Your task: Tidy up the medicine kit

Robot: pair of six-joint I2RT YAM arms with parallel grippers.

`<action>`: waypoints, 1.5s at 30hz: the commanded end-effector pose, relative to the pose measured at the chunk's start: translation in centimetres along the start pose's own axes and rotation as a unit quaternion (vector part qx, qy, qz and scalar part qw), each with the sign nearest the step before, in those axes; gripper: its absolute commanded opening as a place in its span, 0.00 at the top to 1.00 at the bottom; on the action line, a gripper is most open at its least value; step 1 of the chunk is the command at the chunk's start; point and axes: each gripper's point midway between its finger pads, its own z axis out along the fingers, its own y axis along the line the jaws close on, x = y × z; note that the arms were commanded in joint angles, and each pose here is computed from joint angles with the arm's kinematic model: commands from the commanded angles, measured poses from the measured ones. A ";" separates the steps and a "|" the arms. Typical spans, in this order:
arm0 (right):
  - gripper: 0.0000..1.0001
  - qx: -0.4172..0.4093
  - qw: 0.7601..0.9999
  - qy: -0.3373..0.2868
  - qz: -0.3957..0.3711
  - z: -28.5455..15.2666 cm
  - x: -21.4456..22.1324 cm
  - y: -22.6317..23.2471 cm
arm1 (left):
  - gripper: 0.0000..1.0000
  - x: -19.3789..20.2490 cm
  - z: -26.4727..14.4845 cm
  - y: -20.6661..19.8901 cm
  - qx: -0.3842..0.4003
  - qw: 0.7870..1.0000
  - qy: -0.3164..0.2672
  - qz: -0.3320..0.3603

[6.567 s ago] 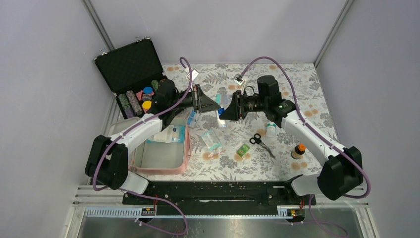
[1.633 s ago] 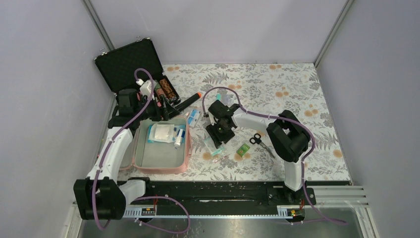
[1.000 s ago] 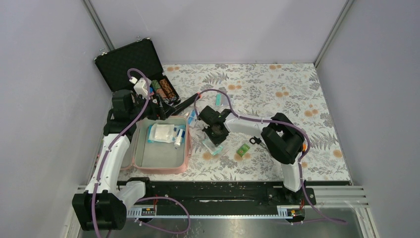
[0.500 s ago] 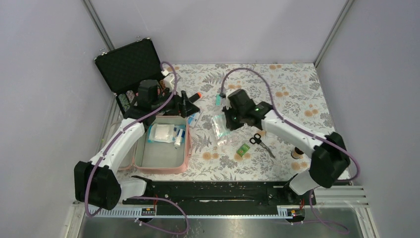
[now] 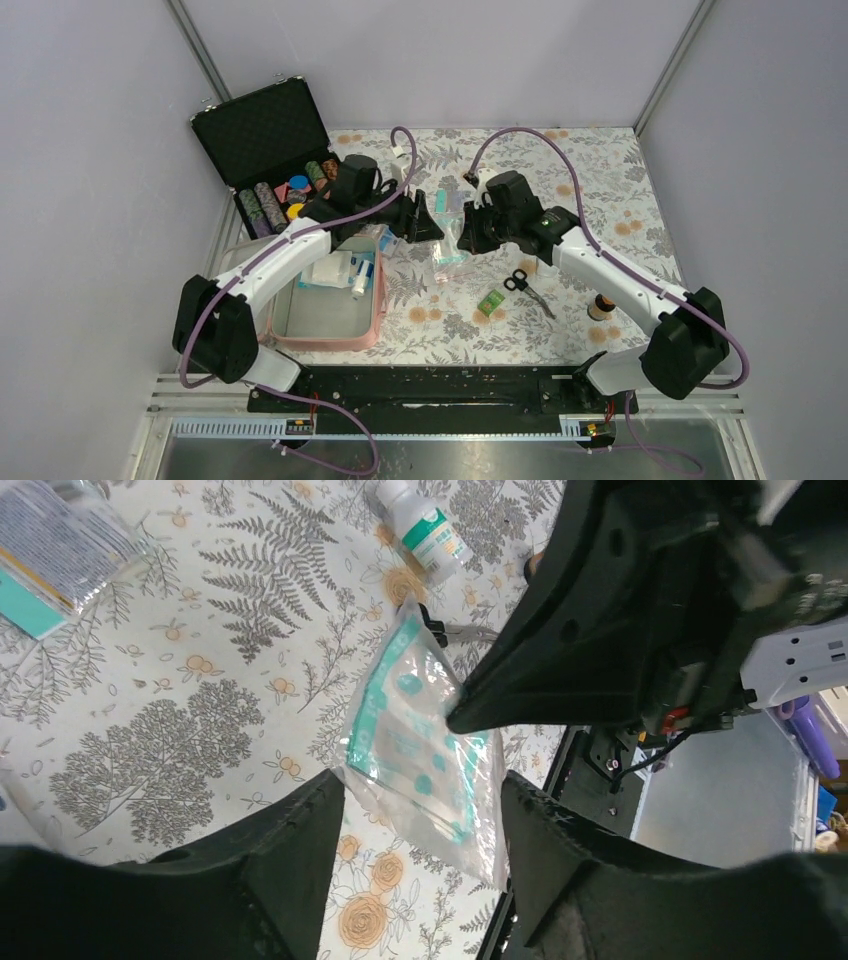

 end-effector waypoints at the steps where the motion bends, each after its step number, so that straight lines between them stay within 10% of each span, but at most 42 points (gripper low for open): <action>1: 1.00 -0.049 0.998 -0.034 0.008 -1.3 -1.5 1.9 | 0.46 -1.3 0.7 -0.1 -0.003 1.000 -0.002 -0.002; 10: 0.87 -0.070 0.997 -0.022 0.000 -0.4 -0.9 2.2 | 1.00 -0.2 0.8 -1.2 0.037 0.999 0.009 -0.008; 18: 0.37 -0.097 0.995 0.023 -0.032 -1.4 0.8 2.2 | 1.00 1.5 -4.2 1.2 -0.064 0.994 0.065 0.065; 29: 0.32 -0.109 0.993 0.014 -0.040 -2.8 0.5 1.2 | 1.00 5.9 -19.0 6.6 -0.299 0.935 0.177 0.076; 37: 0.33 -0.122 0.992 0.030 -0.026 -2.1 1.0 1.5 | 1.00 13.6 -21.7 9.7 -0.366 0.879 0.305 0.017; 45: 0.33 -0.124 0.991 0.035 -0.024 -1.9 1.3 1.4 | 1.00 17.1 -21.7 13.6 -0.408 0.858 0.311 -0.013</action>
